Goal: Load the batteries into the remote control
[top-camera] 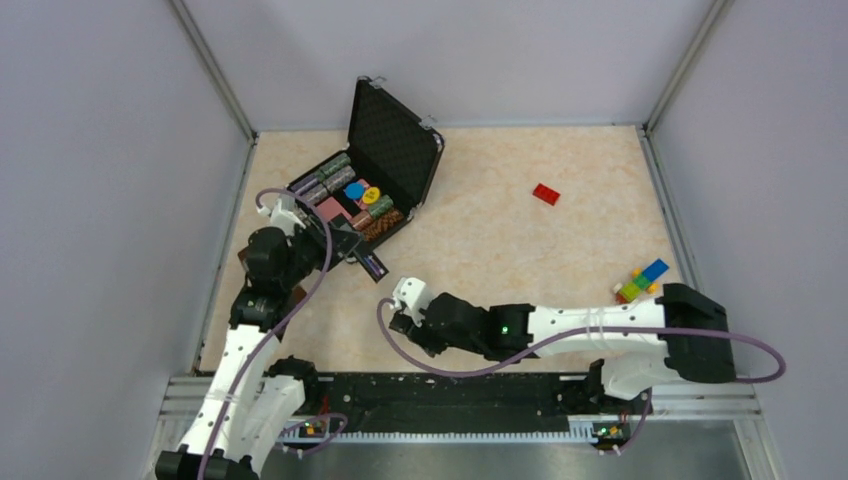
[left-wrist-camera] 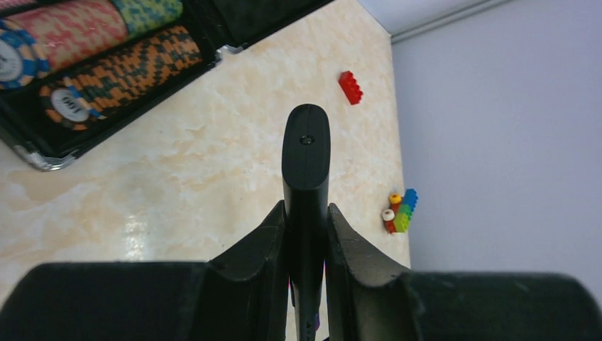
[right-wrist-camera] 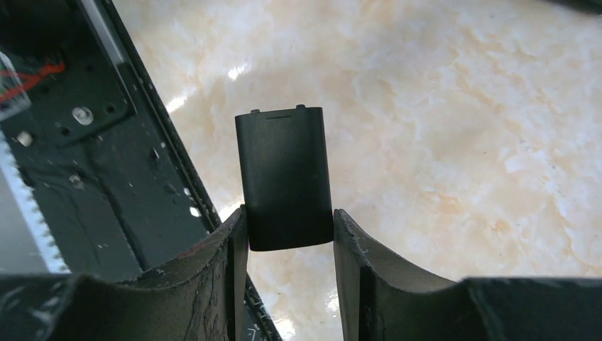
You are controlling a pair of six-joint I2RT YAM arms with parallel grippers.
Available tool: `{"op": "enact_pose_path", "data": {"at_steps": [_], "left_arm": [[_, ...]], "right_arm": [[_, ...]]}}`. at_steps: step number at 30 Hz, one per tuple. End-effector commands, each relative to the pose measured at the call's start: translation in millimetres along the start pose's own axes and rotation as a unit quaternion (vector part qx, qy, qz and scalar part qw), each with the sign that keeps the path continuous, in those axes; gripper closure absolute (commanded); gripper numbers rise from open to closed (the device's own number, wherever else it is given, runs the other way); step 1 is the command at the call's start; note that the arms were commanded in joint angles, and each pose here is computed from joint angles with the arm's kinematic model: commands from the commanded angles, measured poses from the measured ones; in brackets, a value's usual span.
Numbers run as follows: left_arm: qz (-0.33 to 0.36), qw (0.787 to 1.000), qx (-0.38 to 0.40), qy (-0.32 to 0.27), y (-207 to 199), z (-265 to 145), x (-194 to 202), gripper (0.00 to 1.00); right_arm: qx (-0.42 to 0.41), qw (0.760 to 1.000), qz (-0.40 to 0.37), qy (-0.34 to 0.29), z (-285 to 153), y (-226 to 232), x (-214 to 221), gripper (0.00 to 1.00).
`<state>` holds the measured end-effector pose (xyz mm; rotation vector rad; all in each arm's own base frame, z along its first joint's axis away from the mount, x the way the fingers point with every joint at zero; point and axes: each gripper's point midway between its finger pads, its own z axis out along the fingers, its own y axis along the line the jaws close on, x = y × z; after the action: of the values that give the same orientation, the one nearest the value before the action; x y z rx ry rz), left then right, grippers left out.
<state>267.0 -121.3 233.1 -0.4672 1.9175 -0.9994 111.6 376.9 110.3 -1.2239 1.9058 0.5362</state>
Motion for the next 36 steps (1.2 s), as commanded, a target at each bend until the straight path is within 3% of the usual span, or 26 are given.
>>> {"op": "enact_pose_path", "data": {"at_steps": [1, 7, 14, 23, 36], "left_arm": [[0.029, 0.988, 0.15, -0.039, -55, -4, -16, 1.0], [0.047, 0.982, 0.173, -0.062, -57, 0, -19, 1.0], [0.073, 0.97, 0.219, -0.08, -74, -5, -16, 1.0], [0.099, 0.96, 0.255, -0.059, -85, -14, 0, 1.0], [0.107, 0.961, 0.255, -0.009, -85, -14, 15, 1.0]], "right_arm": [[0.023, 0.994, 0.082, -0.073, -35, -14, -57, 0.69], [0.022, 0.986, 0.122, -0.108, -68, -18, -93, 0.69], [0.092, 0.964, 0.209, -0.138, -89, -44, -129, 0.69], [0.176, 0.95, 0.228, -0.124, -73, -67, -138, 0.69], [0.195, 0.945, 0.229, -0.126, -57, -69, -140, 0.68]]}}
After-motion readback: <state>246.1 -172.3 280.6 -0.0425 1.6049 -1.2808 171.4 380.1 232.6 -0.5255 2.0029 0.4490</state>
